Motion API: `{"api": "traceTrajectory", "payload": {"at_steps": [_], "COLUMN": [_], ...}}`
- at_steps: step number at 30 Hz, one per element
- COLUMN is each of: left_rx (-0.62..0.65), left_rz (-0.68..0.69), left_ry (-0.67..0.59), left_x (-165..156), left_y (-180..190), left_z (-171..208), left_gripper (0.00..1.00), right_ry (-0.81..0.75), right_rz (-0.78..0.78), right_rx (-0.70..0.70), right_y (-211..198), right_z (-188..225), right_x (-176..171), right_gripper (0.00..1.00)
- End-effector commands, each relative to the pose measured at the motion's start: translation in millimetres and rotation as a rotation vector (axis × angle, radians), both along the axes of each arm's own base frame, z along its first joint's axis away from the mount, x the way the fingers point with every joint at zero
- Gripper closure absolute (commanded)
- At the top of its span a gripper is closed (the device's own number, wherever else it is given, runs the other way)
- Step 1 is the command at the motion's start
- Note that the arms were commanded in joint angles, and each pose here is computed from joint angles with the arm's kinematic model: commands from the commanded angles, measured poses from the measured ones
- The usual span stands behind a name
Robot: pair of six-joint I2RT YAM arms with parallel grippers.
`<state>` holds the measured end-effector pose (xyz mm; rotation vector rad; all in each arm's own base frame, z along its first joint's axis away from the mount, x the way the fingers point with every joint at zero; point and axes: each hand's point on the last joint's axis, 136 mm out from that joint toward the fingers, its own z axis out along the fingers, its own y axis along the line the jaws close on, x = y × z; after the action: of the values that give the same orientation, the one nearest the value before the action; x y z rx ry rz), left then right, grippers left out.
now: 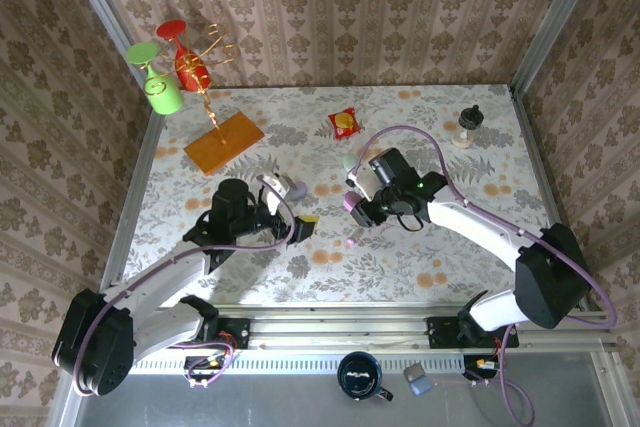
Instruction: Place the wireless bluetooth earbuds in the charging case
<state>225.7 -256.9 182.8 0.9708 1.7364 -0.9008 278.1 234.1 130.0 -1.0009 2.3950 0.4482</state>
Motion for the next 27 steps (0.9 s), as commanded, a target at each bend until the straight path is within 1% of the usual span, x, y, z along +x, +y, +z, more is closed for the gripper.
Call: {"api": "traceTrajectory", "payload": {"at_steps": [1,2,3,8,15,17,22,27], "left_rx": [-0.089,-0.092,-0.099,-0.137,-0.168,-0.193,-0.259,-0.295], "left_rz": [-0.144,-0.157,-0.170,-0.244,-0.342,-0.378,-0.480,-0.566], "left_ry": [-0.048,-0.059,-0.074,-0.124,-0.097,-0.083,-0.023,0.036], "left_x": [-16.9,-18.9,-20.9,-32.4,-39.6,-42.8,-53.6,-61.4], "left_y": [-12.0,-12.5,-13.0,-18.0,-30.2,-34.8,-43.7,-48.8], "left_z": [29.3,30.2,31.5,39.7,46.6,51.0,58.3,61.9], "left_gripper": [0.00,0.00,0.00,0.00,0.01,0.04,0.17,0.25], "right_ry": [0.038,0.043,0.019,0.000,-0.029,-0.032,-0.040,-0.029], "right_rz": [0.124,0.138,0.157,0.239,0.335,0.365,0.437,0.489], "right_rx": [0.016,0.017,0.038,0.098,0.198,0.218,0.231,0.231], "right_y": [4.3,4.9,5.3,12.6,23.5,26.1,32.1,38.6], "right_z": [15.5,17.8,32.0,57.0,89.2,96.6,106.5,107.9], "right_x": [-21.5,-23.7,-27.2,-39.1,-54.5,-59.9,-69.5,-73.3], "right_gripper": [0.67,0.67,0.68,0.68,0.69,0.69,0.69,0.70]}}
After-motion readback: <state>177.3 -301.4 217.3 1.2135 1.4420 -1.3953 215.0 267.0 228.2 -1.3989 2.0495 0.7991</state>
